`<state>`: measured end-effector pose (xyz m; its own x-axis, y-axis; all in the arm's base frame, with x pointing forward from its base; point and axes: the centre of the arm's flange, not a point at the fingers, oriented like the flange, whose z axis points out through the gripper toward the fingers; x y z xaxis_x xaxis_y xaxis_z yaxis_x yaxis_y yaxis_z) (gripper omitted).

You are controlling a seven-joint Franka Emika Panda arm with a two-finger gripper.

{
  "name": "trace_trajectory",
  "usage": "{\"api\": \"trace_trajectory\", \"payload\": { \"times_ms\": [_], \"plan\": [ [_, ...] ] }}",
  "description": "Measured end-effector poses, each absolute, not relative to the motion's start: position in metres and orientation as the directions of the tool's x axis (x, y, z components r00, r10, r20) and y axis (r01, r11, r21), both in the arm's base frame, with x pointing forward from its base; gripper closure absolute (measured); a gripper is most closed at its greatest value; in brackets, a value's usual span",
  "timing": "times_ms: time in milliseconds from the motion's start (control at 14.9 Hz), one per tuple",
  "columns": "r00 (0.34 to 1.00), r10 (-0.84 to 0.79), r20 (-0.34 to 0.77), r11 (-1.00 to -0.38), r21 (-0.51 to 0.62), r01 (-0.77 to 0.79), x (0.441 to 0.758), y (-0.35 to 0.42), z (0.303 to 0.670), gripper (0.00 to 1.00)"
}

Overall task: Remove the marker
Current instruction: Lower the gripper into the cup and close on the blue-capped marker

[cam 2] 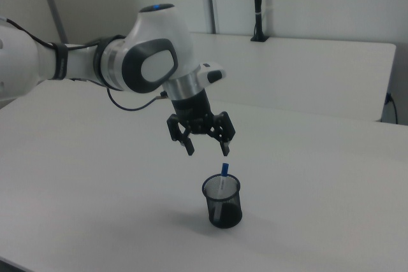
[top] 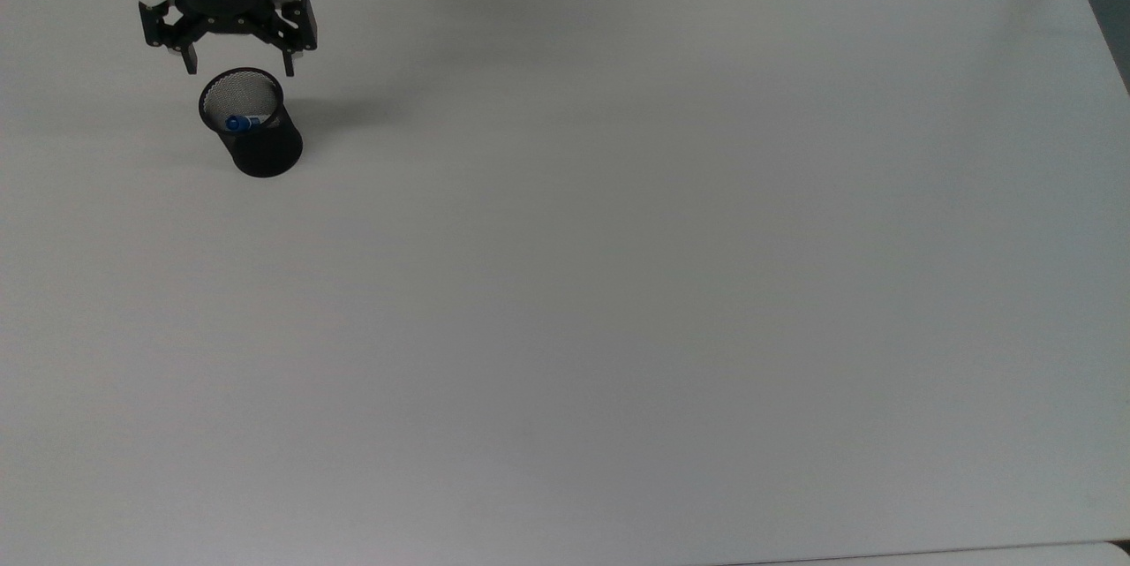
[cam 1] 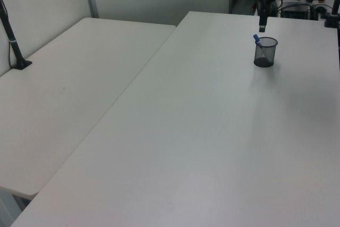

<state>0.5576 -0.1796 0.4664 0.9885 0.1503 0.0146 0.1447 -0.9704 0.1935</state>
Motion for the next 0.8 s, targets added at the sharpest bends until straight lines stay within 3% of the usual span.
{"api": "trace_trajectory", "payload": {
  "times_ms": [469, 536, 670, 804],
  "plan": [
    [0.993, 0.106, 0.056, -0.974, 0.207, 0.092, 0.566, -0.19, 0.424, 0.11],
    [0.995, 0.083, 0.054, -0.976, 0.206, 0.07, 0.567, -0.191, 0.415, 0.2],
    [0.997, 0.054, 0.048, -0.979, 0.201, 0.044, 0.567, -0.196, 0.407, 0.22],
    [0.998, 0.032, 0.062, -0.981, 0.194, 0.02, 0.568, -0.199, 0.405, 0.39]
  ]
}}
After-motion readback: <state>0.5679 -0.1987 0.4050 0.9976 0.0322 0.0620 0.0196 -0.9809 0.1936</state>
